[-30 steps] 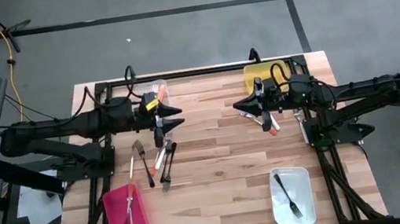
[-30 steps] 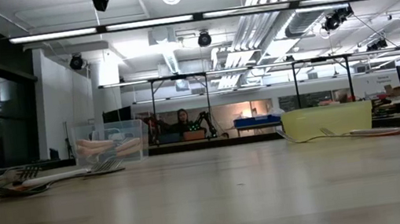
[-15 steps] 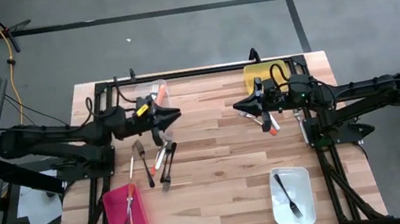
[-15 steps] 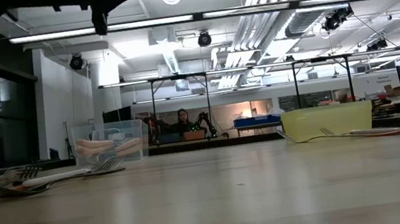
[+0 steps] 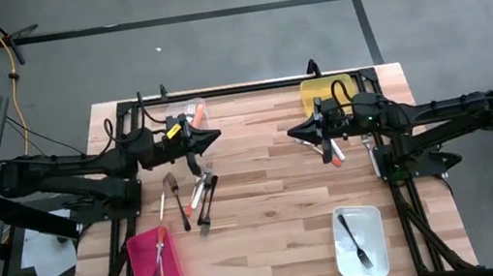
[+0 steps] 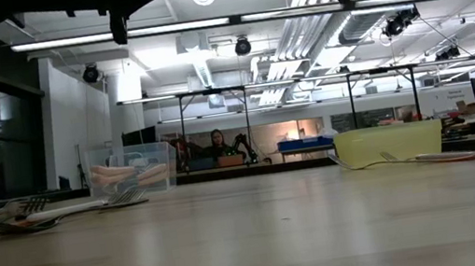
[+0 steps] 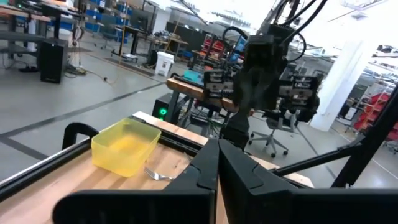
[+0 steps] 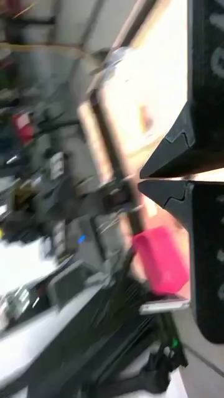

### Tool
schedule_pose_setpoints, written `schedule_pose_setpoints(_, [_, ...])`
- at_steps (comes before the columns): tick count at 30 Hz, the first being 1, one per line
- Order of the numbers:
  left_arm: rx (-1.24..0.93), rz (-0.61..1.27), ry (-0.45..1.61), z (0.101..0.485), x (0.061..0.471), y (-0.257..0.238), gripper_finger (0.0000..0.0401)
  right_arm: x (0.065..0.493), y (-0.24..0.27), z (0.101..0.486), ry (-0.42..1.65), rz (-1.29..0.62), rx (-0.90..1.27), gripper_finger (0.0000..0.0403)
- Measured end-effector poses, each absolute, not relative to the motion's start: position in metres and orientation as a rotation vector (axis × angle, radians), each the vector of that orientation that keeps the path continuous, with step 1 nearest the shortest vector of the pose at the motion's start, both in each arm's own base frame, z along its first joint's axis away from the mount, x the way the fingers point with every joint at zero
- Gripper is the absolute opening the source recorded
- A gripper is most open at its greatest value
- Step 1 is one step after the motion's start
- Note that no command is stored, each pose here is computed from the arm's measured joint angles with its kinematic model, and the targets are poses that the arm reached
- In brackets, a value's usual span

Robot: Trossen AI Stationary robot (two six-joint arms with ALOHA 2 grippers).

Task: Sort silverware by color (type)
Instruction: Put the orange-white fork into the red bin

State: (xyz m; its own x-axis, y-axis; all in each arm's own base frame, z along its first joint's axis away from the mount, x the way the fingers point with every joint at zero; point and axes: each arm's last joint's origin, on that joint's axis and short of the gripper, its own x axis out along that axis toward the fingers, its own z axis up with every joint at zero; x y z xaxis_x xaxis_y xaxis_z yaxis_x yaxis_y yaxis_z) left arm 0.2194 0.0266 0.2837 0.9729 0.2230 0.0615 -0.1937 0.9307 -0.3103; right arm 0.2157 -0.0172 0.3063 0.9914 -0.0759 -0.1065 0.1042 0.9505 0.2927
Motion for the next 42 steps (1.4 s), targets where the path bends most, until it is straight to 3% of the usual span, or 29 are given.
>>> schedule_pose_setpoints(7, [-0.267,0.250,-0.089,0.283,0.219,0.028,0.0000,0.230,-0.028,0.297,0.531,-0.368,0.275,0.0047])
schedule_pose_setpoints(17, [-0.267,0.272,-0.042,0.278,0.219,0.028,0.0000,0.233,-0.048,0.235,0.975,-0.444,0.279,0.0143])
schedule_pose_setpoints(32, [-0.266,0.302,-0.036,0.277,0.219,0.029,0.0000,0.216,-0.055,0.157,1.248,-0.508,0.329,0.0145])
schedule_pose_setpoints(42, [-0.284,0.309,-0.032,0.277,0.219,0.029,0.0000,0.215,-0.064,0.127,1.296,-0.499,0.455,0.0135])
